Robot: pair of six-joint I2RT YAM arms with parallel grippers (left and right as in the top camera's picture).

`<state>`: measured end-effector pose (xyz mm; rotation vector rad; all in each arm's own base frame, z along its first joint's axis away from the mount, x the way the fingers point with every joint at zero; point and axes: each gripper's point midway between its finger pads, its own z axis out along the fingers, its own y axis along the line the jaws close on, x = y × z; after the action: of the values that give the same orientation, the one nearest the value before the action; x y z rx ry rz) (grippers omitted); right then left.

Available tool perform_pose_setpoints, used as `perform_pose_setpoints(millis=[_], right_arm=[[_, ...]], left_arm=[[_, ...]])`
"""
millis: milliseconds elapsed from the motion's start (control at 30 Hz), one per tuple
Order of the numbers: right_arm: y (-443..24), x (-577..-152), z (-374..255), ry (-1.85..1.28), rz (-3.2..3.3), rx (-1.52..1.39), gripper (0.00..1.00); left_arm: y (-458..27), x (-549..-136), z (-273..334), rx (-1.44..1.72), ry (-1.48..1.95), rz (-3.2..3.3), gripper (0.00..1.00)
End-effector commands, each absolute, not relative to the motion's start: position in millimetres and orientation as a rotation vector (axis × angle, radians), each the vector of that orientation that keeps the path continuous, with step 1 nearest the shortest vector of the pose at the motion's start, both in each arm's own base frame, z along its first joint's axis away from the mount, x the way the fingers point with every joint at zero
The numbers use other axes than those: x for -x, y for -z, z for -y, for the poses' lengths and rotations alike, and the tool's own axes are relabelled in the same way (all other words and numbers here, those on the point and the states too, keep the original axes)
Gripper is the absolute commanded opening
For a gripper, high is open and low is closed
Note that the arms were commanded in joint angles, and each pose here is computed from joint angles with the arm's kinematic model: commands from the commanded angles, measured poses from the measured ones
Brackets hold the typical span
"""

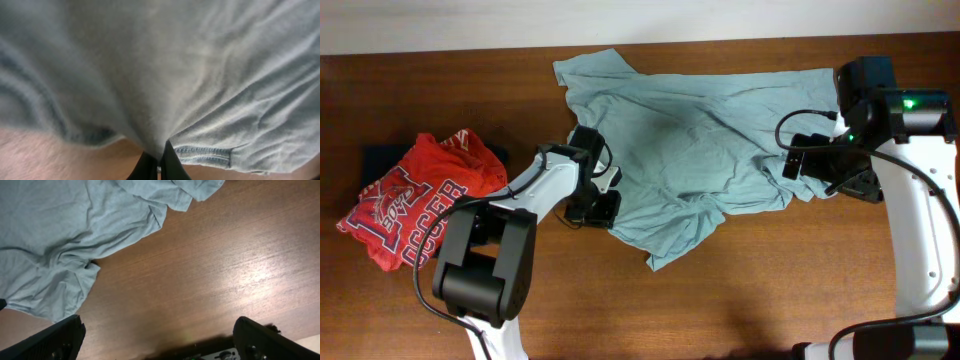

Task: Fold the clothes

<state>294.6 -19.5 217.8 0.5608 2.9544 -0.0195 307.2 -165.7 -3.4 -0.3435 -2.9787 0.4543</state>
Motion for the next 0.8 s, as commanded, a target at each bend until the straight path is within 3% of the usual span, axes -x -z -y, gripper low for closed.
perform_pose_setpoints(millis=[0, 233, 500, 767], right_arm=[[-221.2, -294.8, 18.8, 0.010, -2.939, -0.565, 0.98], [-221.2, -294.7, 20.2, 0.022, -2.939, -0.561, 0.99], [-216.4, -303.2, 20.4, 0.019, -2.933, -0.562, 0.99], [-161.3, -305.3, 15.7, 0.018, -3.122, -0.592, 0.99]], left_arm=[[25.9, -295.1, 127.8, 0.199, -0.120, 2.958, 0.01], [0.8, -289.5, 45.5, 0.023, 0.251, 2.914, 0.01], [-19.2, -293.1, -25.1, -0.269, 0.256, 2.924, 0.00], [-21.4, -299.1, -49.0, -0.322, 0.302, 2.940, 0.01]])
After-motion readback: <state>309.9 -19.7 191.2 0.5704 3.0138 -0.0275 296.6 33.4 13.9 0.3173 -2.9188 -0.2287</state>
